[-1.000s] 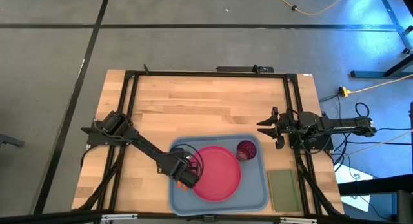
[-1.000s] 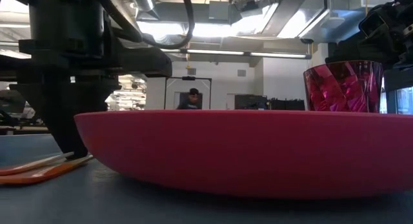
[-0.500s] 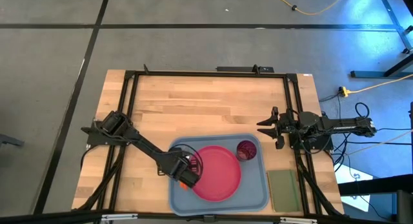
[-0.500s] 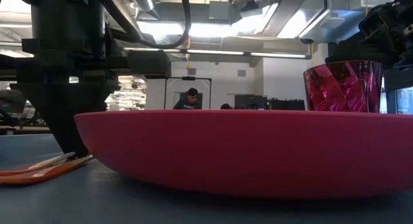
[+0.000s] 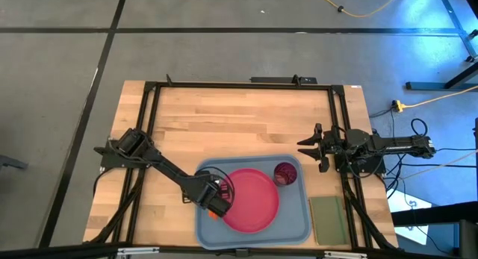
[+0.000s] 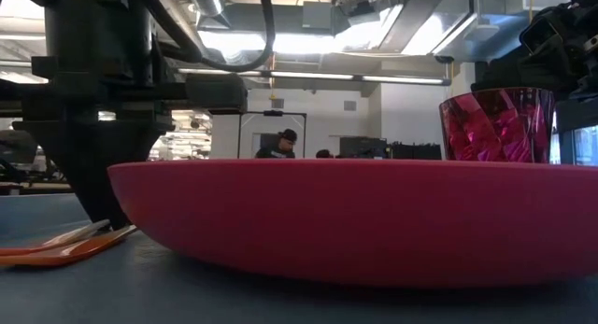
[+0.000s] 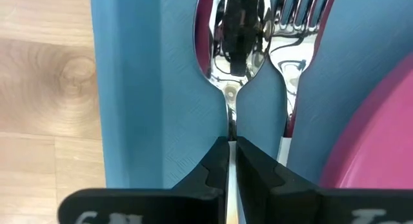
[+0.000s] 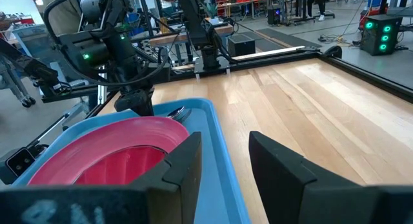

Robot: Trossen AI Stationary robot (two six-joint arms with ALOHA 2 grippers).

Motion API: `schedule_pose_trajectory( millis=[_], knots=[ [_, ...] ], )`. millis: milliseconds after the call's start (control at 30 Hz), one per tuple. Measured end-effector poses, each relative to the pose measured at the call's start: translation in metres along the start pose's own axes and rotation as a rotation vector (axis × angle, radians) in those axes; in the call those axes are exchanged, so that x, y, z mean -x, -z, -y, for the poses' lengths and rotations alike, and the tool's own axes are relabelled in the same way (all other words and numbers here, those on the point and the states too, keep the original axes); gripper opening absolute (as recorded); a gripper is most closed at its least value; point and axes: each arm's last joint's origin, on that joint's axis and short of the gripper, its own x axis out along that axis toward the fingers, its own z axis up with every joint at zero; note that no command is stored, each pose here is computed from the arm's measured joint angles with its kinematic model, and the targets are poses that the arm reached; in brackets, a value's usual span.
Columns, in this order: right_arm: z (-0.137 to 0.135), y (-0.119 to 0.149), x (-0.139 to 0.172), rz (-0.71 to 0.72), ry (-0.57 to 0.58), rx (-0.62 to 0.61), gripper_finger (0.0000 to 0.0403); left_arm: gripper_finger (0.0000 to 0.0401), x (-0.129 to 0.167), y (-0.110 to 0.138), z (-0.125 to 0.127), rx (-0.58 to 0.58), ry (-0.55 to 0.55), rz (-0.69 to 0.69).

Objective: Pick and place plate/cup/fork/spoon on tray
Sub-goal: Put the orange spoon on the blue tray to the left side of the orange fork, then return to Home Position

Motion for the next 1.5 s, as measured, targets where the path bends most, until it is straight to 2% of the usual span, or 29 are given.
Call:
schedule_pose_trajectory(
  millis=[433, 867, 1267, 1500],
  knots=[
    [0.0, 0.0, 0.0, -0.001, 0.0, 0.0, 0.0134, 0.0016, 0.008, -0.003, -0.004, -0.032, -0.025, 0.0],
    [0.0, 0.0, 0.0, 0.0, 0.0, 0.0, 0.0134, 0.0067, 0.009, -0.004, -0.004, -0.027, -0.018, 0.006],
    [0.0, 0.0, 0.0, 0.0, 0.0, 0.0, 0.0134, 0.0072, 0.01, -0.003, -0.003, -0.025, -0.003, -0.002],
    [0.0, 0.0, 0.0, 0.0, 0.0, 0.0, 0.0134, 0.0073, 0.034, -0.009, -0.004, -0.021, 0.038, -0.037]
  ],
)
